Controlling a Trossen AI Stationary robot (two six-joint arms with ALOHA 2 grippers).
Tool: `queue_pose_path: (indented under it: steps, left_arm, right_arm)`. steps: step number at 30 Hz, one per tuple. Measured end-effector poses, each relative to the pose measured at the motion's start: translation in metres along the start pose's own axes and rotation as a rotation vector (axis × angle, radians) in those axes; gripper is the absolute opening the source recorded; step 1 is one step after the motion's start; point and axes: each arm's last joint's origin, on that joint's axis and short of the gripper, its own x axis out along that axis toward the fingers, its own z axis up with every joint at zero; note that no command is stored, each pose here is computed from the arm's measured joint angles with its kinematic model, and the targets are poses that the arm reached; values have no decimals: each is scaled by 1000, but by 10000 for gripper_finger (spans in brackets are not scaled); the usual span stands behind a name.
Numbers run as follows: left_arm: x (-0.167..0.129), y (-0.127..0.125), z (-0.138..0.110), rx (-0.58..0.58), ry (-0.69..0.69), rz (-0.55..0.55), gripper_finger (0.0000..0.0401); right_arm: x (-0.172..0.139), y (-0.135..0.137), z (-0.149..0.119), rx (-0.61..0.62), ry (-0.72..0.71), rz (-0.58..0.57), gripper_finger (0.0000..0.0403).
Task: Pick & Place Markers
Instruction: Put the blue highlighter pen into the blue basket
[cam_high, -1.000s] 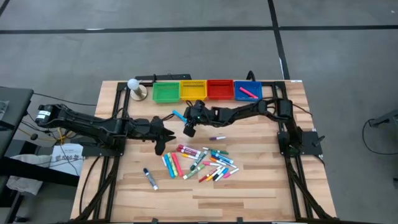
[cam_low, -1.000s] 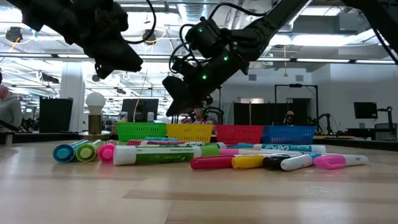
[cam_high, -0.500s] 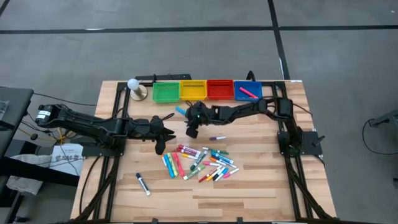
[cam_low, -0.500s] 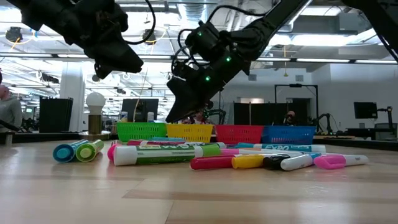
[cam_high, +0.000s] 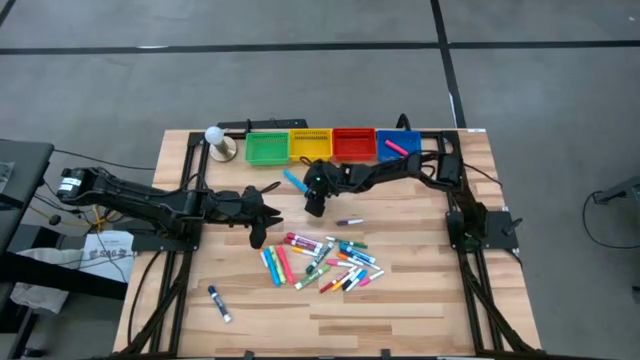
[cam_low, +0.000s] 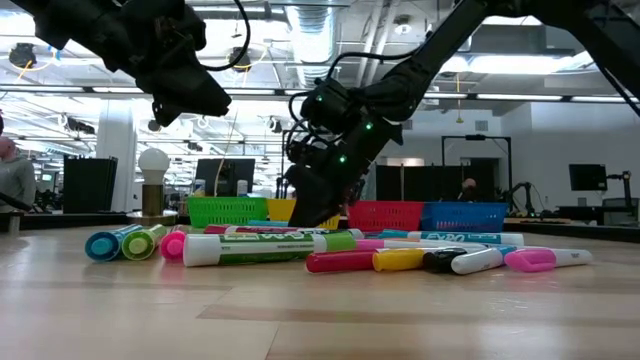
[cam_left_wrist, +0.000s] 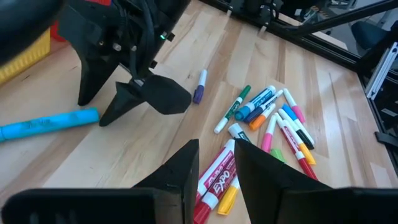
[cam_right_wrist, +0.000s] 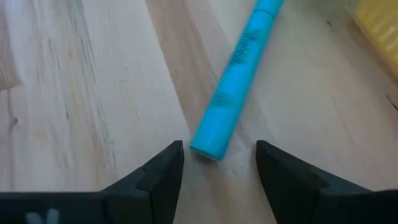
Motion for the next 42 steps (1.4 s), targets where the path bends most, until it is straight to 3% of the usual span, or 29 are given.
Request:
queue_pose_path:
  steps: [23, 33, 42]
  left_arm:
    - [0, 0, 0, 0, 0, -2, 102]
    - [0, 0, 0, 0, 2, -6, 102]
    - [-1, -3, -1, 8, 7, -22, 102]
  right_arm:
    - [-3, -4, 28, 6, -129, 6, 143]
    - [14, -2, 16, 55, -82, 5, 104]
    - [10, 2, 17, 49, -68, -29, 58]
